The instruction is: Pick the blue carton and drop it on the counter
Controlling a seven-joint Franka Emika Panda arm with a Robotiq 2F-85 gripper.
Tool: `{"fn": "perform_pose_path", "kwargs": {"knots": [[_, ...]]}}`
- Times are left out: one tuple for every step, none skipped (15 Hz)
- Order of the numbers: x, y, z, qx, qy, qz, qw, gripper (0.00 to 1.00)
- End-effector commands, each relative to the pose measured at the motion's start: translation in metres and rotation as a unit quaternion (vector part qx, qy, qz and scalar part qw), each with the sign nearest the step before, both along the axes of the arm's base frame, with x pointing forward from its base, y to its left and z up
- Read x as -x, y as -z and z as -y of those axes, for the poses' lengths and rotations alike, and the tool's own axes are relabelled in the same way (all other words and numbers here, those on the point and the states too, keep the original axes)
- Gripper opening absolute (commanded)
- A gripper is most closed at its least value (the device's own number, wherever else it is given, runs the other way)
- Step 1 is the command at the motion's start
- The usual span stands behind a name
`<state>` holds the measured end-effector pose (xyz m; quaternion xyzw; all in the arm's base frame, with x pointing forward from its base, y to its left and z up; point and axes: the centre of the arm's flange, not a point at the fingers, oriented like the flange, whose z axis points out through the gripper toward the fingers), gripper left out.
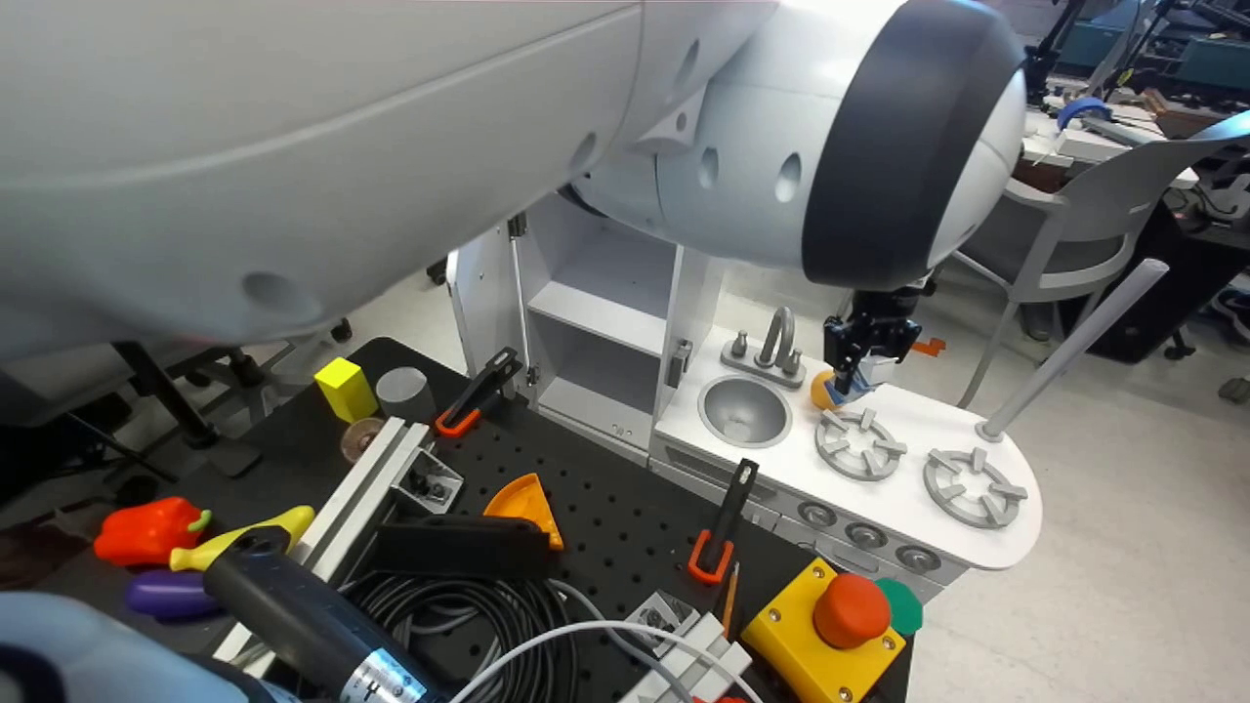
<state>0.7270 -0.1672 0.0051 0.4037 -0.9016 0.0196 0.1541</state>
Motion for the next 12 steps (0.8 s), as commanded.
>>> {"fn": "perform_pose_path", "kwargs": {"knots": [[-0.0718,0.0217,0.0059,0.008,0.007,-0.006,0.9999,0.21],[-0.0728,0.0204,0.0044,0.008,0.007,-0.004,0.9999,0.21],[-0.0736,0.0193,0.003,0.008,0.007,-0.003,0.9999,0.21],[-0.0745,0.0178,0.0019,0.011,0.006,-0.001,0.9999,0.21],[-0.0755,0.0168,0.0008,0.011,0.006,0.0,0.9999,0.21],[-0.0766,0.015,0.0002,0.01,0.006,0.003,0.9999,0.21],[-0.0777,0.0138,-0.0003,0.01,0.005,0.004,0.9999,0.21],[-0.0785,0.0129,-0.0005,0.009,0.005,0.007,0.9999,0.21],[-0.079,0.0127,-0.0003,0.005,0.007,0.008,0.9999,0.71],[-0.0795,0.0122,-0.0001,0.004,0.007,0.008,0.9999,0.73],[-0.0797,0.0121,0.0003,0.004,0.007,0.009,0.9999,0.8],[-0.0797,0.0123,0.0008,0.002,0.007,0.009,0.9999,0.88]]}}
